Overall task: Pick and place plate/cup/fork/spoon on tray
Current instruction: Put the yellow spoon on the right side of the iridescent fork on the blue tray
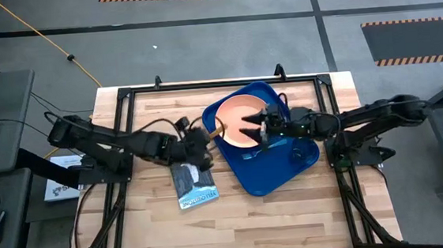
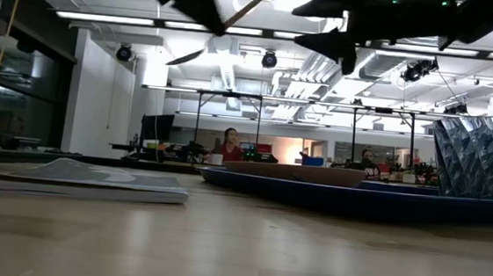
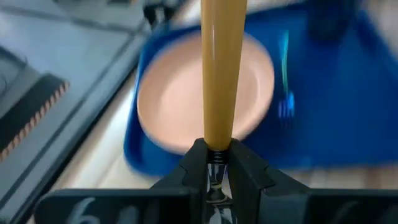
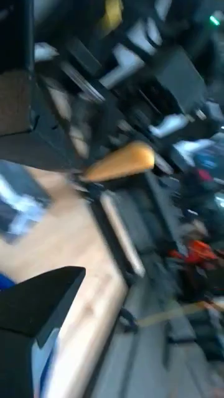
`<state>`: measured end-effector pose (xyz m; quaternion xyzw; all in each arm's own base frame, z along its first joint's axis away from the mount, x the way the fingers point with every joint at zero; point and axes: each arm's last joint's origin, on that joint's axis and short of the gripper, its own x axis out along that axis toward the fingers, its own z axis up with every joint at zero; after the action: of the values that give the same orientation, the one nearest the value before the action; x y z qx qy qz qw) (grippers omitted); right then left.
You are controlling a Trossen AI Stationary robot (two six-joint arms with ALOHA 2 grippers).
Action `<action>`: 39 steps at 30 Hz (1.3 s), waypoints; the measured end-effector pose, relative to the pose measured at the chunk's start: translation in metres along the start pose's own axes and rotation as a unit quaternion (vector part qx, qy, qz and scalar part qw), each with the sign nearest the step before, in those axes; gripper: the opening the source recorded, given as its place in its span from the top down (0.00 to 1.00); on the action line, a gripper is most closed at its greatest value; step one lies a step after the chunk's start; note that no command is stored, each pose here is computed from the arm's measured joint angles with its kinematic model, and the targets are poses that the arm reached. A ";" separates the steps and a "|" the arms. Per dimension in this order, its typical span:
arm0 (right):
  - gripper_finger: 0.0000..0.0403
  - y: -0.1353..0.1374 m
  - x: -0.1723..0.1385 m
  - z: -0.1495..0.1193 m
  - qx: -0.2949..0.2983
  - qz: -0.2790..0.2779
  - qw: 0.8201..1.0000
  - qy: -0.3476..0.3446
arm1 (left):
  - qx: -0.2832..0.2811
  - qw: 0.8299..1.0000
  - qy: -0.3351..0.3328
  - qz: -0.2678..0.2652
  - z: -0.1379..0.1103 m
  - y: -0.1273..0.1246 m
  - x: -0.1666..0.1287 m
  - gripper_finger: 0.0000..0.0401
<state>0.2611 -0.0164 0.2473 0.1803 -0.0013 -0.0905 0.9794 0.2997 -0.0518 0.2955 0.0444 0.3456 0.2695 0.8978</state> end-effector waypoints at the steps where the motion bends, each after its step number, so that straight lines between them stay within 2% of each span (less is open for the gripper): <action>1: 0.37 0.000 0.003 0.000 0.000 -0.006 1.000 -0.018 | -0.008 1.000 -0.019 -0.001 0.005 0.001 0.001 0.92; 4: 0.36 0.001 0.011 -0.002 0.002 0.006 0.999 -0.054 | -0.014 0.998 -0.064 -0.009 0.017 -0.001 0.005 0.92; 8: 0.36 0.003 0.018 -0.008 0.008 0.056 0.997 -0.057 | -0.009 0.995 -0.100 -0.018 0.025 -0.006 0.009 0.92; 15: 0.36 0.008 0.019 -0.010 -0.017 0.088 0.994 -0.066 | -0.004 0.996 -0.088 -0.007 0.024 -0.008 0.026 0.92; 21: 0.36 0.010 0.020 -0.014 -0.066 0.108 0.991 -0.044 | -0.018 0.994 -0.097 -0.055 0.028 -0.013 0.042 0.92; 26: 0.36 0.009 0.020 -0.017 -0.093 0.119 0.988 -0.028 | -0.013 0.993 -0.105 -0.057 0.030 -0.012 0.042 0.92; 32: 0.36 0.009 0.020 -0.018 -0.114 0.127 0.985 -0.022 | -0.019 0.991 -0.103 -0.089 0.031 -0.013 0.043 0.92; 39: 0.47 0.009 0.020 -0.020 -0.136 0.126 0.983 -0.014 | -0.034 0.987 -0.100 -0.118 0.033 -0.009 0.049 0.92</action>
<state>0.2831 -0.0049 0.2309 0.0420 -0.0256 0.0315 0.9983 0.3551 -0.0311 0.2885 -0.0008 0.2472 0.1674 0.9544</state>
